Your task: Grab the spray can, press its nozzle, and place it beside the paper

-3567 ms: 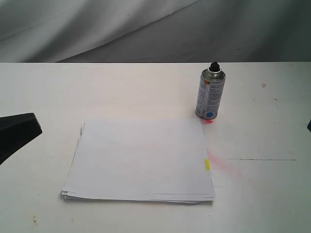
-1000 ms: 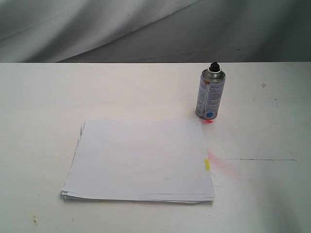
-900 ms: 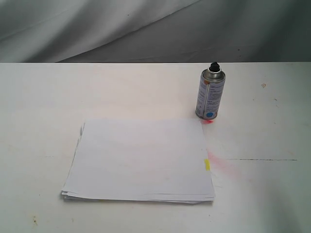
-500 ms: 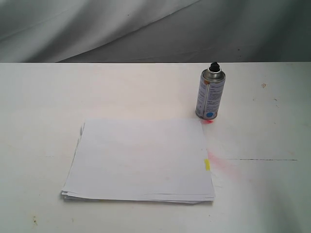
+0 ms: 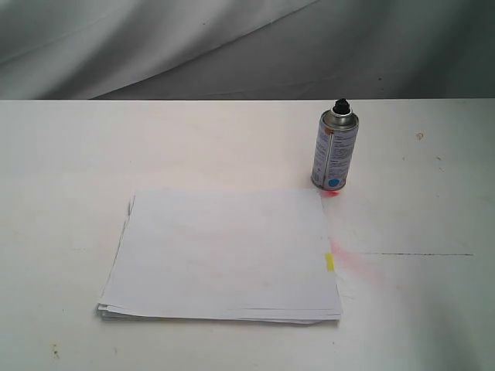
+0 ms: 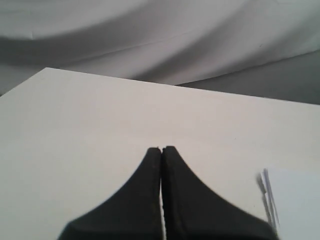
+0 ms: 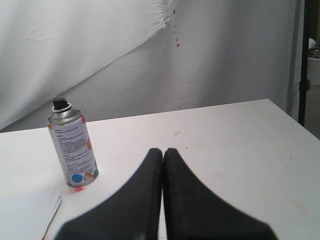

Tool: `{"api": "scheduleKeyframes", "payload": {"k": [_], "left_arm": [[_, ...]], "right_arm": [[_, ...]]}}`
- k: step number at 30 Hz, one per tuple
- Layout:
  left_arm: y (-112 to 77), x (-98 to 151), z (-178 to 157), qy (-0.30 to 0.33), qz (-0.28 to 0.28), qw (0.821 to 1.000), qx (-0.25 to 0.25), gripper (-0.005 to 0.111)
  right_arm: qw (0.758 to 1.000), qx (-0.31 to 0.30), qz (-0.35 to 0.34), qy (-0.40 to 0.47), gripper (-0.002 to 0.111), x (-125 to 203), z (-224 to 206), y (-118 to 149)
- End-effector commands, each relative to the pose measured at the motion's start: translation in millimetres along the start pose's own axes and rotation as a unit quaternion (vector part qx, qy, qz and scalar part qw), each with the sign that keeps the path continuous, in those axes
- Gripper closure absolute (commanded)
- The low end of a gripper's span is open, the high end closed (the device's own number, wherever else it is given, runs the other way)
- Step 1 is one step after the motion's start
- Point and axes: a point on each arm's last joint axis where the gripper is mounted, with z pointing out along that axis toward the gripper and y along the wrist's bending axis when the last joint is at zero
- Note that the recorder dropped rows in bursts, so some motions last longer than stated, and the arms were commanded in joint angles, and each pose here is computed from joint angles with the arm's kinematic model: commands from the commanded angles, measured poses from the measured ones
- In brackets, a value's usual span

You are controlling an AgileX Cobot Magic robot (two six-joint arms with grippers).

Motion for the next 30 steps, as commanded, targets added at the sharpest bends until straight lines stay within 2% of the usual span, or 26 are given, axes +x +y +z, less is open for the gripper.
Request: {"api": "scheduleKeyframes", "payload": {"k": [1, 12, 25, 30], "left_arm": [[3.2, 13.9, 4.4, -0.013, 0.008, 1.0, -0.01, 0.107], [5.7, 41.5, 9.4, 0.019, 0.014, 1.0, -0.015, 0.107], [5.4, 42.5, -1.0, -0.039, 0.016, 0.999, -0.011, 0.107], [5.3, 43.8, -1.7, -0.034, 0.016, 0.999, -0.011, 0.107]], "right_arm": [[1.0, 0.002, 0.002, -0.003, 0.108, 0.7, -0.2, -0.4], [1.0, 0.002, 0.002, -0.003, 0.108, 0.7, -0.2, -0.4], [1.0, 0.002, 0.004, -0.003, 0.108, 0.7, -0.2, -0.3], [1.0, 0.002, 0.004, -0.003, 0.108, 0.7, -0.2, -0.3]]}}
